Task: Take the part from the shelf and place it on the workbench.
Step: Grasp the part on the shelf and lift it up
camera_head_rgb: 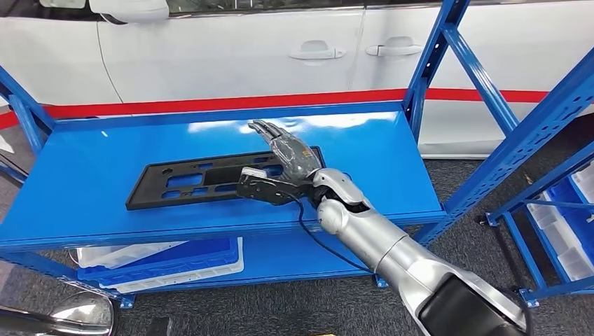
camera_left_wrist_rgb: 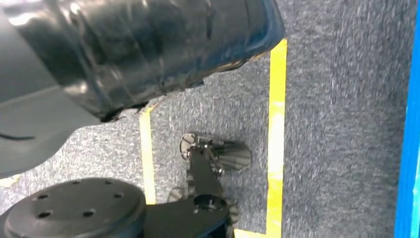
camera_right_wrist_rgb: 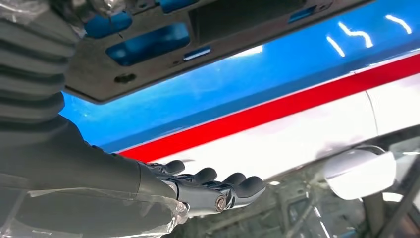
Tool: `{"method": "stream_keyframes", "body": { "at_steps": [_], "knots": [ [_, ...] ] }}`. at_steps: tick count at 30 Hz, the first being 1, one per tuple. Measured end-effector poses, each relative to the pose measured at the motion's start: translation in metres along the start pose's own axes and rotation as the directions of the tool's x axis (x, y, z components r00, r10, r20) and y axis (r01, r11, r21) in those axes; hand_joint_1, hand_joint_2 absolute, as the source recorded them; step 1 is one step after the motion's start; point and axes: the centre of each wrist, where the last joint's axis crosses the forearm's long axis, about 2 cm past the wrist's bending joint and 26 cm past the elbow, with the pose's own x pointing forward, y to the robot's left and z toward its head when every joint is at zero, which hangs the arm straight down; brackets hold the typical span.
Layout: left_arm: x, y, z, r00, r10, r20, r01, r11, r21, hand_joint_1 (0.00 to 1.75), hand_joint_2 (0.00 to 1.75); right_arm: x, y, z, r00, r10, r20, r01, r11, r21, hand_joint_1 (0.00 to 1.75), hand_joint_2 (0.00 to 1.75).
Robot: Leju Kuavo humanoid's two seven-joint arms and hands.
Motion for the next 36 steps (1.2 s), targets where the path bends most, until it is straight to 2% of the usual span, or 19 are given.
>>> {"method": "stream_keyframes", "body": {
  "at_steps": [6, 10, 14, 19, 27, 36],
  "knots": [
    [0.000, 0.000, 0.000, 1.000, -0.009, -0.004, 0.009, 1.000, -0.004, 0.00, 0.00, 0.015, 0.013, 0.001, 0.999, 0.031, 0.030, -0.031, 0.999, 0.012, 0.00, 1.75],
    [0.000, -0.001, 0.000, 1.000, -0.010, -0.005, 0.010, 1.000, -0.006, 0.00, 0.00, 0.024, 0.025, 0.002, 0.998, 0.017, 0.053, -0.018, 1.000, 0.024, 0.00, 0.00],
    [-0.001, -0.001, 0.000, 1.000, -0.011, -0.009, 0.011, 1.000, -0.006, 0.00, 0.00, 0.028, 0.042, 0.006, 0.998, 0.006, 0.056, -0.008, 0.999, 0.046, 0.00, 1.75],
    [0.003, -0.001, -0.001, 1.000, -0.020, -0.009, 0.019, 1.000, -0.009, 0.00, 0.00, 0.035, 0.053, 0.006, 0.998, 0.011, 0.068, -0.015, 0.998, 0.060, 0.00, 1.75],
    [0.004, -0.002, -0.001, 0.999, -0.044, -0.006, 0.043, 0.999, -0.018, 0.00, 0.00, 0.033, 0.063, 0.007, 0.998, 0.007, 0.056, -0.011, 0.996, 0.083, 0.00, 1.75],
    [0.004, -0.004, -0.001, 0.998, -0.061, -0.007, 0.061, 0.997, -0.037, 0.00, 0.00, 0.037, 0.071, 0.002, 0.996, 0.077, 0.038, -0.080, 0.994, 0.076, 0.00, 1.75]
  ]
}}
